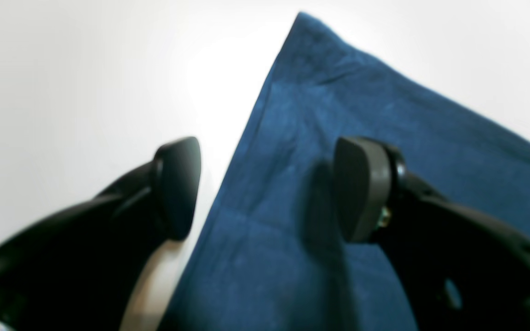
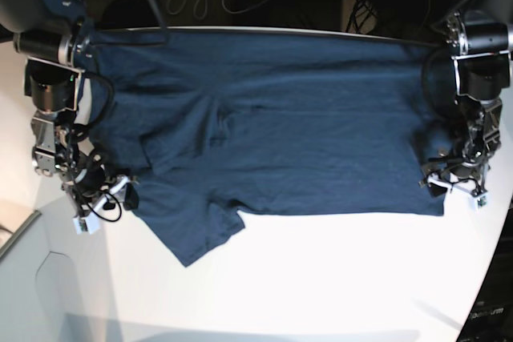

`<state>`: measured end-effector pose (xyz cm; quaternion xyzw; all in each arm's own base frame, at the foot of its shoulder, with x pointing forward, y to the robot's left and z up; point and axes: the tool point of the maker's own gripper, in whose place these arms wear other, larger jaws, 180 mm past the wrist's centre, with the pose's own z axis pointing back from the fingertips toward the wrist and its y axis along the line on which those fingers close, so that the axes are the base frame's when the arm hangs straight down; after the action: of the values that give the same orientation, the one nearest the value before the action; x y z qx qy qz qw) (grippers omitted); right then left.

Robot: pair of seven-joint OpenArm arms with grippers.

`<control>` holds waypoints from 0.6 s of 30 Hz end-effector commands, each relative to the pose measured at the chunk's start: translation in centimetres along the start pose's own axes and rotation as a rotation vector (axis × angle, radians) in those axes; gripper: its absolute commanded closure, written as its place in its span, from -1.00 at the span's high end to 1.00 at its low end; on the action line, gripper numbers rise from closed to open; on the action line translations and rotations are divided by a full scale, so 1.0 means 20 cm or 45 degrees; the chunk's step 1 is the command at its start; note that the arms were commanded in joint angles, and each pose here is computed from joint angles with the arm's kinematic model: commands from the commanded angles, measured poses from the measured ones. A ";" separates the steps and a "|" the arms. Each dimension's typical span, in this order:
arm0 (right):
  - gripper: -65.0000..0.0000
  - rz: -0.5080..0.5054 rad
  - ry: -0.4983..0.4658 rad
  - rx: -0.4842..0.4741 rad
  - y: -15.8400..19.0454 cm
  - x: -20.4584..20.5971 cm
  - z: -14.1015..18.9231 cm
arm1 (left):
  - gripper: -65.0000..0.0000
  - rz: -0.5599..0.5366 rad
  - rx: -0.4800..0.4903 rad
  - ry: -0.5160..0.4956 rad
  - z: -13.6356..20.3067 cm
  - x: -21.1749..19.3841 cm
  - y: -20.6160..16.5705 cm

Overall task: Layout the t-shirt on the table in an organized manner, then fold the t-shirt properly
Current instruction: 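Release the collar edge and move both grippers to the shirt's side edges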

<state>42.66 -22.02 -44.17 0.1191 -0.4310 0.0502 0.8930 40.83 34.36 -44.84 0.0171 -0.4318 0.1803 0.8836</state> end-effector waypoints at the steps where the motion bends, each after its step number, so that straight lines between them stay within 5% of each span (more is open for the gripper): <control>1: 0.05 0.004 -0.087 -0.016 -0.03 0.13 0.01 | 0.34 0.002 -0.007 -0.089 0.00 0.15 0.00; 10: 0.05 -0.058 0.013 -0.003 -0.02 -0.06 -0.01 | 0.34 -0.001 -0.008 -0.084 0.00 0.14 0.00; 18: 0.03 0.026 0.059 0.060 0.07 -0.15 -0.04 | 0.34 -0.021 -0.003 -0.080 0.00 0.14 0.01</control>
<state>40.92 -19.91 -46.91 0.1427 -0.4198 0.0644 0.8940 40.80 34.35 -44.86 0.0192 -0.4311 0.1749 0.8850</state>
